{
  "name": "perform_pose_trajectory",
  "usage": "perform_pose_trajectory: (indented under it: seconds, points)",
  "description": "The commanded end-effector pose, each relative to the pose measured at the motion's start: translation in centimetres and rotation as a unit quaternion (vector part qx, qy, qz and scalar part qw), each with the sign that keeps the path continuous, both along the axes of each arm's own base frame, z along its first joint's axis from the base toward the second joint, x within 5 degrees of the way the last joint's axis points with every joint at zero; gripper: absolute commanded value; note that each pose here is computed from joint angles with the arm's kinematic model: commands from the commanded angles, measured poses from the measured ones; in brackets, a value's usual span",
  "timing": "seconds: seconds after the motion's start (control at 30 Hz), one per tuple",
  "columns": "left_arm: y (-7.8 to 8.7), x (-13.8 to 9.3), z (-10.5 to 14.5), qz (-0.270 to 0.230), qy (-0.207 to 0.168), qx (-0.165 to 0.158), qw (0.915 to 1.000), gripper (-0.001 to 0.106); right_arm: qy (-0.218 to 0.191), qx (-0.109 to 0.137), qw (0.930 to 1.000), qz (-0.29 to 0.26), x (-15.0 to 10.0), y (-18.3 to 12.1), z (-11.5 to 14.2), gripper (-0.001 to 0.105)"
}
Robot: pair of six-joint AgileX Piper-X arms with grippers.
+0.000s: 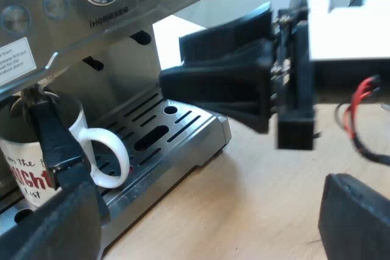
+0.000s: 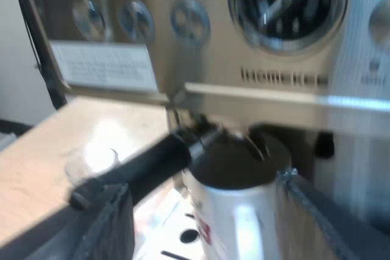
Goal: Place mug into machine
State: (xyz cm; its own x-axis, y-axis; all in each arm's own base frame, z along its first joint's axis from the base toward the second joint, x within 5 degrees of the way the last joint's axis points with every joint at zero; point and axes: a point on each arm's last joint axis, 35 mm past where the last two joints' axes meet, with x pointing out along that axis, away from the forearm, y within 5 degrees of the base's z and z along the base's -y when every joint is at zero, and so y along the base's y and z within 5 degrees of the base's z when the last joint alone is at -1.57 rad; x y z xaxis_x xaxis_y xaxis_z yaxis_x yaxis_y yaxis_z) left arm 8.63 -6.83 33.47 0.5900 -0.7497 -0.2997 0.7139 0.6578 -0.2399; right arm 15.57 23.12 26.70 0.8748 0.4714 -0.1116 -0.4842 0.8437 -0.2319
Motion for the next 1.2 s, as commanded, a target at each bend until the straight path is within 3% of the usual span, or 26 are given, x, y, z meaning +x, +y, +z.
perform_pose_trajectory:
  seconds: [0.03,0.13,0.33,0.43,0.5,0.57,0.73,0.9,1.07,1.2]
  points:
    - [0.0,-0.1,0.5,-0.002,-0.007,-0.005,1.0,0.079,-0.022,-0.015,0.9996,0.012,-0.9,-0.1,1.0,0.05]
    - [0.1,-0.3,1.2,-0.002,-0.016,-0.011,0.9998,0.079,-0.027,-0.028,0.9991,0.015,-2.0,-0.2,1.5,0.046]
    - [0.4,-0.6,2.9,-0.002,-0.036,-0.024,0.9991,0.079,-0.031,-0.022,0.9988,0.032,-3.6,-0.2,2.3,0.043]
    - [0.4,-0.6,2.8,-0.002,-0.036,-0.024,0.9991,0.079,-0.031,-0.023,0.9989,0.028,-3.6,-0.2,2.3,0.029]
    - [0.4,-0.6,2.8,-0.002,-0.036,-0.024,0.9991,0.079,-0.031,-0.023,0.9989,0.028,-3.6,-0.2,2.3,0.01]
    - [0.4,-0.6,2.8,-0.002,-0.036,-0.024,0.9991,0.079,-0.031,-0.023,0.9989,0.028,-3.6,-0.2,2.3,0.0]
    - [0.4,-0.6,2.9,0.001,-0.039,-0.025,0.9989,0.079,-0.031,-0.022,0.9989,0.028,-3.6,-0.2,2.3,0.0]
    - [0.6,-0.3,3.1,0.054,-0.056,-0.019,0.9967,0.079,-0.03,-0.02,0.999,0.026,-3.5,-0.2,2.3,0.0]
    - [0.7,-0.2,3.1,0.067,-0.058,-0.016,0.9959,0.079,-0.032,-0.023,0.9989,0.026,-3.5,-0.2,2.4,0.0]
    - [0.9,0.0,3.3,0.11,-0.069,-0.011,0.9915,0.079,-0.033,-0.042,0.9982,0.027,-3.3,0.2,2.9,0.0]
